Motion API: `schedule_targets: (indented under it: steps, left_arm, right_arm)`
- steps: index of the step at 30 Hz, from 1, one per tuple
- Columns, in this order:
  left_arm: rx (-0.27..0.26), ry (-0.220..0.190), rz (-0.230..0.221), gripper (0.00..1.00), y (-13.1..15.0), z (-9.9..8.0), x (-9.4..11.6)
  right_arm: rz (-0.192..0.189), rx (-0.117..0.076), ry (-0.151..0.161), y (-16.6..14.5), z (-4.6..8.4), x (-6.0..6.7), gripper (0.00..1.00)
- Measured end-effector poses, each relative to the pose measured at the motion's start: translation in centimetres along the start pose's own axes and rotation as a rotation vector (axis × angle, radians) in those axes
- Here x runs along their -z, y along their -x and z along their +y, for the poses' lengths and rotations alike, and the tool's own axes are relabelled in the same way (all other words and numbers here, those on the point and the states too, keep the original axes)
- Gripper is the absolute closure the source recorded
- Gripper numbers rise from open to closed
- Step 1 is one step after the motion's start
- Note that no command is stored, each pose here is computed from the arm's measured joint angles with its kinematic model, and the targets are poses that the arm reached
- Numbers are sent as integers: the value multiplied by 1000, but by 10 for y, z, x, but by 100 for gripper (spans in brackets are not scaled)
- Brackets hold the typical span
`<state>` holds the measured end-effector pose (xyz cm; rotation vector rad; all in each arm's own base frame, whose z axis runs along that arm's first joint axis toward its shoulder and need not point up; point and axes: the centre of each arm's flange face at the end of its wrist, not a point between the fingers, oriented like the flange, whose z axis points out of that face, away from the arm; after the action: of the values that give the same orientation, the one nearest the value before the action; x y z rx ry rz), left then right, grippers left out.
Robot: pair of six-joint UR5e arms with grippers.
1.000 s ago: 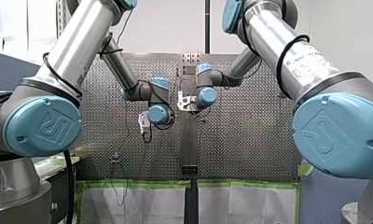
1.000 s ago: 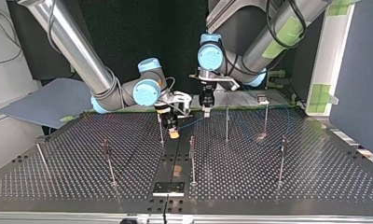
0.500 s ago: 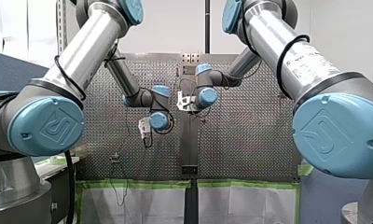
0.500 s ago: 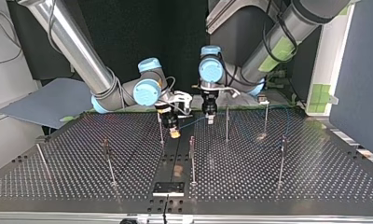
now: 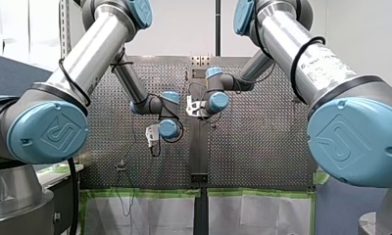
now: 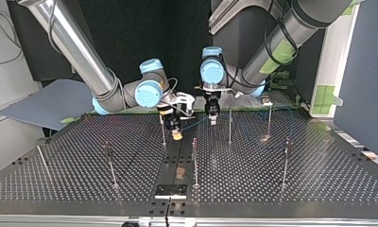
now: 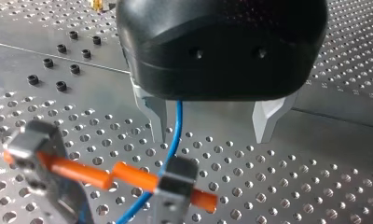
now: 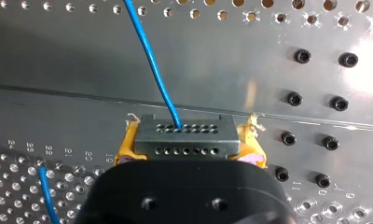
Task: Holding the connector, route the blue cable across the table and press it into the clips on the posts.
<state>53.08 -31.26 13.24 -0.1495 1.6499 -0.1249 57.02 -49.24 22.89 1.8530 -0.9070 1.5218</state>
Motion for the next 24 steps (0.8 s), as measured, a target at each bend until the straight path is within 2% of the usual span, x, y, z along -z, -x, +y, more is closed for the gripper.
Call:
schedule_targets:
  steps: [1,2,3,4,6,19,24]
  left_arm:
    - [0,0,0,46,0,0,0]
    - [-1,-1,0,60,0,0,0]
    - [-1,-2,0,79,0,-1,0]
    - [-1,-5,0,79,0,-1,0]
    - [1,-12,-2,100,0,-3,0]
    - [8,-15,-5,100,2,-4,1]
    - [18,-8,-14,100,14,-6,4]
  right_arm:
    - [0,0,0,0,0,0,100]
    - [0,0,0,0,0,0,100]
    - [0,0,0,0,0,0,100]
    - [0,0,-1,0,0,0,100]
    - [0,0,-1,0,0,0,100]
    - [0,0,-4,0,0,0,100]
    - [-4,1,-5,0,0,1,100]
